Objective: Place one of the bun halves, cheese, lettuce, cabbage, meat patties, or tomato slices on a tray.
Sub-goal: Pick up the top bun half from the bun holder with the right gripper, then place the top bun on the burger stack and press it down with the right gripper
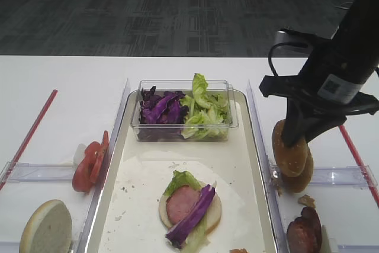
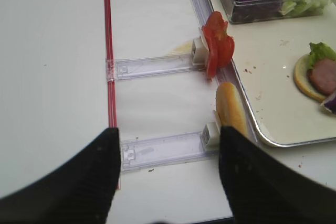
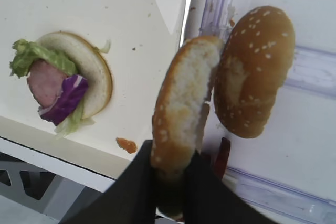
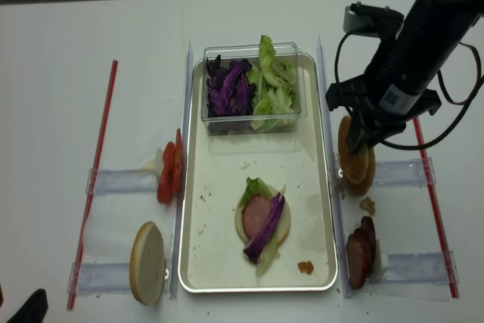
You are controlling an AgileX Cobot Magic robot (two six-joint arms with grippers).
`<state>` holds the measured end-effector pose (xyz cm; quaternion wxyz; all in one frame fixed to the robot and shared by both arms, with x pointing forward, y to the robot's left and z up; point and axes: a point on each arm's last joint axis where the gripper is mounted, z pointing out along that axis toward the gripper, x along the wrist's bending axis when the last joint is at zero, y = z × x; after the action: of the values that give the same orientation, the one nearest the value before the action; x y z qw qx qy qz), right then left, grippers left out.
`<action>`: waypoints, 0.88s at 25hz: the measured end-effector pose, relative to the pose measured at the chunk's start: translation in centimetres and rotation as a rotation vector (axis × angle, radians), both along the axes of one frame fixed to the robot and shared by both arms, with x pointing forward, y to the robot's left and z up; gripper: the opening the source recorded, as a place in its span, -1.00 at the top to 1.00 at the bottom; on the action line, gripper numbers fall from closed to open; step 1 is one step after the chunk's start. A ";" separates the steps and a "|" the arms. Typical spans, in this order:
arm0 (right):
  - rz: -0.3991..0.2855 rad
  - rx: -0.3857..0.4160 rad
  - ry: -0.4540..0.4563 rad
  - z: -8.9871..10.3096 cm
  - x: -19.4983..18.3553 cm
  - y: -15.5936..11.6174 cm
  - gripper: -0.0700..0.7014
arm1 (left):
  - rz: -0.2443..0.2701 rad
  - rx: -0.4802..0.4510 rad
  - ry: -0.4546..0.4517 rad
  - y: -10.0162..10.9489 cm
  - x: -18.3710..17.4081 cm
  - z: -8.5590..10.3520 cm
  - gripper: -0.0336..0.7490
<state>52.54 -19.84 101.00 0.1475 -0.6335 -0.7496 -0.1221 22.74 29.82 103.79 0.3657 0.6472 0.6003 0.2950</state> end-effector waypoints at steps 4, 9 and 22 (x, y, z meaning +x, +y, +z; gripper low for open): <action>0.000 0.006 -0.007 0.5 -0.3 0.0 0.48 | 0.000 0.000 0.000 0.0 0.0 0.0 -0.10; -0.003 0.019 -0.044 1.9 -0.8 -0.1 0.48 | 0.000 0.000 0.000 0.0 0.0 0.0 -0.10; 0.000 0.030 -0.087 3.4 -3.8 -0.8 0.48 | 0.000 0.000 0.000 0.0 0.0 0.0 -0.10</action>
<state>48.70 -20.63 104.39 0.1241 -0.6252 -0.7536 -0.1608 22.74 29.82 103.79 0.3657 0.6472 0.6003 0.2950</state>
